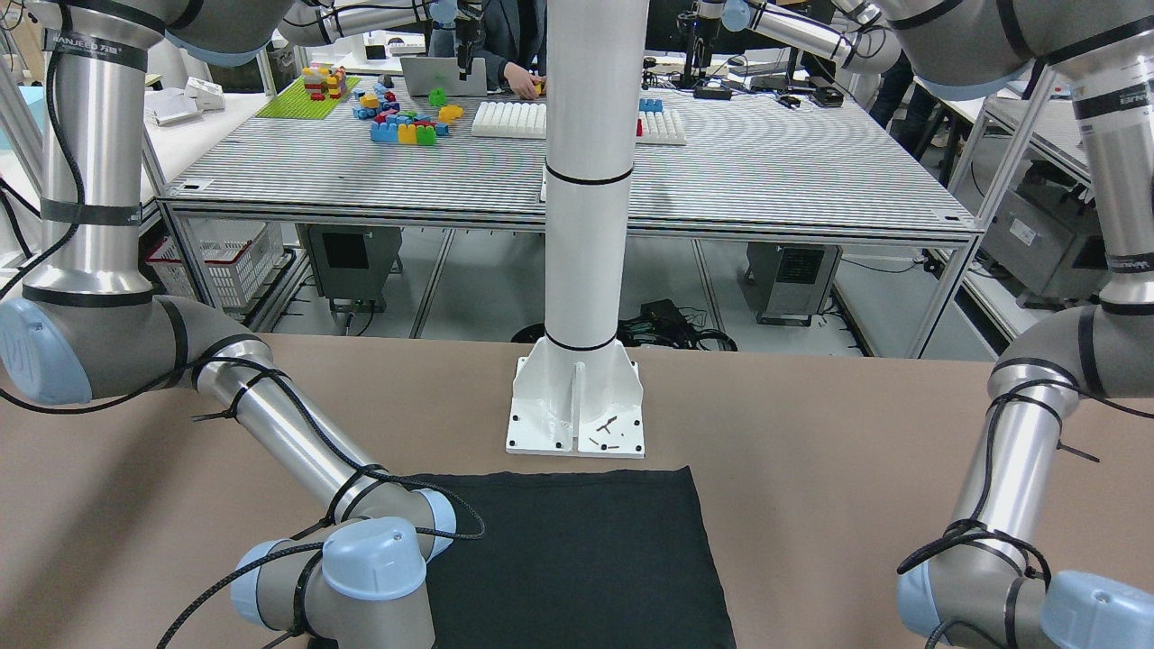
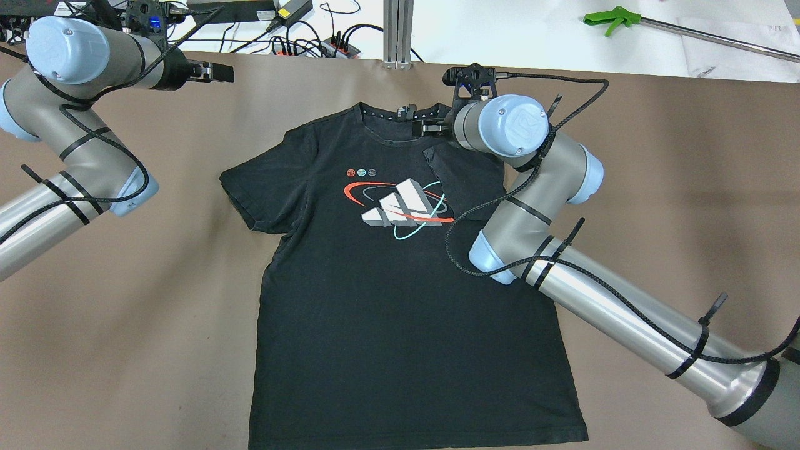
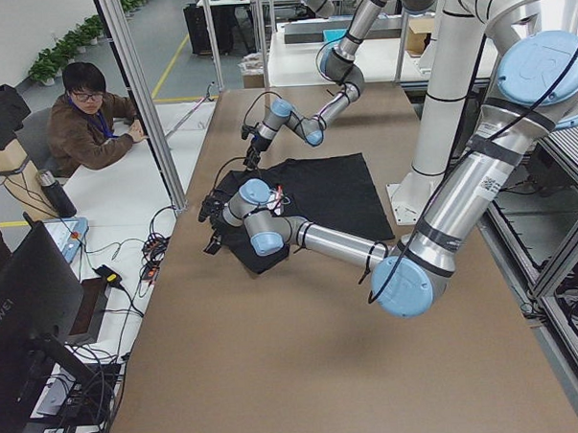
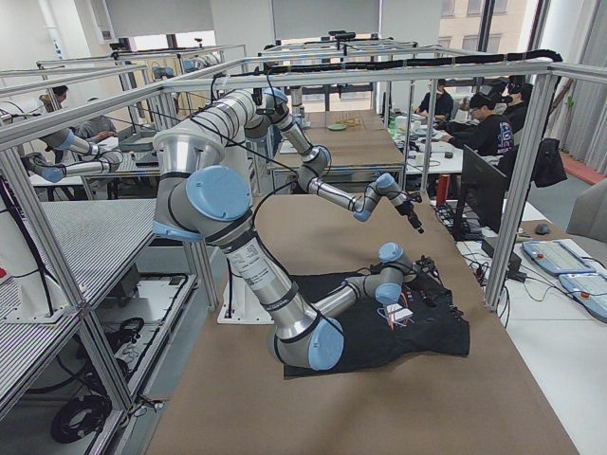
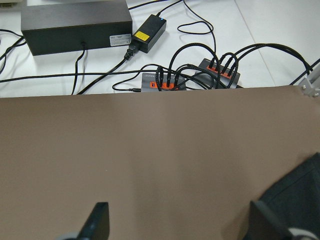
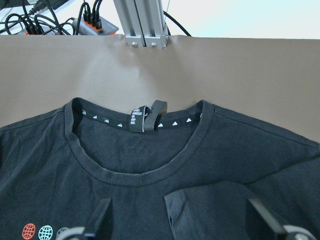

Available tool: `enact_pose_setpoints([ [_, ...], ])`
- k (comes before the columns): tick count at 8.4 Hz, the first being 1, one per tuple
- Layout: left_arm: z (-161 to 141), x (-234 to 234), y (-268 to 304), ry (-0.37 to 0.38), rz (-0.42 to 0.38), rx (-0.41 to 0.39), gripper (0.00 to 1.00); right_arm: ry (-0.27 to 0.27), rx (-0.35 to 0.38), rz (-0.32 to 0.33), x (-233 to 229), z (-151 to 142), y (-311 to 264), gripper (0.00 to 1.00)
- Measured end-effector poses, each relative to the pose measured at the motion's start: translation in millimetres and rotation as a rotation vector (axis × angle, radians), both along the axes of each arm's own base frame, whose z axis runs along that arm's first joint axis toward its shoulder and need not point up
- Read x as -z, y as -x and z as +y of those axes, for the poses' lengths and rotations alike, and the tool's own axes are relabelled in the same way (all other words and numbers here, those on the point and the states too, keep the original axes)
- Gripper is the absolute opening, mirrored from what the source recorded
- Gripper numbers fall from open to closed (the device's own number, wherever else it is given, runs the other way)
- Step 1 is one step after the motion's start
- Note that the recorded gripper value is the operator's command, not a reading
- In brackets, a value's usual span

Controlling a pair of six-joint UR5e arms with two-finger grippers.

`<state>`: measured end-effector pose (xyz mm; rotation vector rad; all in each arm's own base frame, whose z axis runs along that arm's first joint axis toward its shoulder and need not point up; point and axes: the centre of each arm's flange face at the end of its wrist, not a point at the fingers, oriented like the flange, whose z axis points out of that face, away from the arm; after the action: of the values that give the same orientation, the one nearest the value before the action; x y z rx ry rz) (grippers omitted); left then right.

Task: Fold clothes
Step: 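Fold the grasped sleeve inward over the shirt body, release, withdraw right gripper, then move the left gripper to the sleeve nearest it and grasp it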

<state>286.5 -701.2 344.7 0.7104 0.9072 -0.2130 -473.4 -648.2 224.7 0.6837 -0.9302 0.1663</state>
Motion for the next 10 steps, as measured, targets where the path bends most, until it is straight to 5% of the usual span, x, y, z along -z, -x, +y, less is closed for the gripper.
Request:
enact_pose_setpoints([
  [5, 32, 6, -62, 0.047, 0.118, -0.012, 1.00, 0.086, 0.066, -0.057, -18, -47, -92, 0.94],
  [10, 49, 1, -106, 0.108, 0.102, -0.006, 1.00, 0.135, 0.122, -0.054, -85, -53, -185, 0.94],
])
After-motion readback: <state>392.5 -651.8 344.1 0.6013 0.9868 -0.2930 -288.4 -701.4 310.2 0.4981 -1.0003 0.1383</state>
